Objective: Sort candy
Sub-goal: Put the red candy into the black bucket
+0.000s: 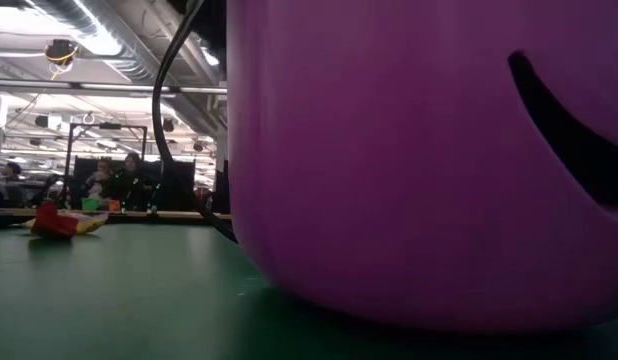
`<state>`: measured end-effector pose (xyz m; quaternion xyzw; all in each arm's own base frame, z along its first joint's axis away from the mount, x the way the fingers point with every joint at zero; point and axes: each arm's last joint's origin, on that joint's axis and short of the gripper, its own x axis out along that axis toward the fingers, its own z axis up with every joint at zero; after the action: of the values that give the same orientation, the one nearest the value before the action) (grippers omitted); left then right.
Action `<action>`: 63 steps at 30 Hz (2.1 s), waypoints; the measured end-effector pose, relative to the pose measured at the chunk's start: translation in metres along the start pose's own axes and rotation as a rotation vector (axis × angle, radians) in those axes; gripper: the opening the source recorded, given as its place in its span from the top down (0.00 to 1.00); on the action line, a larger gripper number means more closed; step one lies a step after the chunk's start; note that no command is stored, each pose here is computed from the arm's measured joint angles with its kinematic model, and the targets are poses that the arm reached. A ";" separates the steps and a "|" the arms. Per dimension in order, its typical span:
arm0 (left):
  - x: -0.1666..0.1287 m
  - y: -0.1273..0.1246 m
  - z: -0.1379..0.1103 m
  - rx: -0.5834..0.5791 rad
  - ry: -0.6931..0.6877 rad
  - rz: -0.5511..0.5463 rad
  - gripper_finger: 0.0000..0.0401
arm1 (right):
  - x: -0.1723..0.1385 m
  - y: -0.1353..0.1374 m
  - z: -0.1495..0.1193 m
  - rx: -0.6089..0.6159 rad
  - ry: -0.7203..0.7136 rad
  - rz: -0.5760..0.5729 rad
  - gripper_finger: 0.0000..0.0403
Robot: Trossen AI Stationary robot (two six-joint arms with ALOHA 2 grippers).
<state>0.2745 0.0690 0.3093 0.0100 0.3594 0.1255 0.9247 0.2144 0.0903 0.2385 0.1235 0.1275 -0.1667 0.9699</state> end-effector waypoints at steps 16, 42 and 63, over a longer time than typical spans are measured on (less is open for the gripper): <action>-0.023 -0.125 -0.113 0.331 0.618 -0.205 0.45 | 0.000 0.000 0.000 -0.002 0.000 -0.001 0.40; 0.032 -0.136 -0.179 0.376 0.675 -0.141 0.40 | 0.000 0.000 0.000 0.015 -0.001 0.000 0.40; 0.023 -0.129 -0.089 0.438 0.488 0.046 0.91 | 0.000 0.000 0.000 0.024 0.002 -0.001 0.40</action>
<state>0.2603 -0.0571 0.2139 0.1865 0.5884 0.0647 0.7841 0.2143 0.0903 0.2382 0.1352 0.1265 -0.1684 0.9682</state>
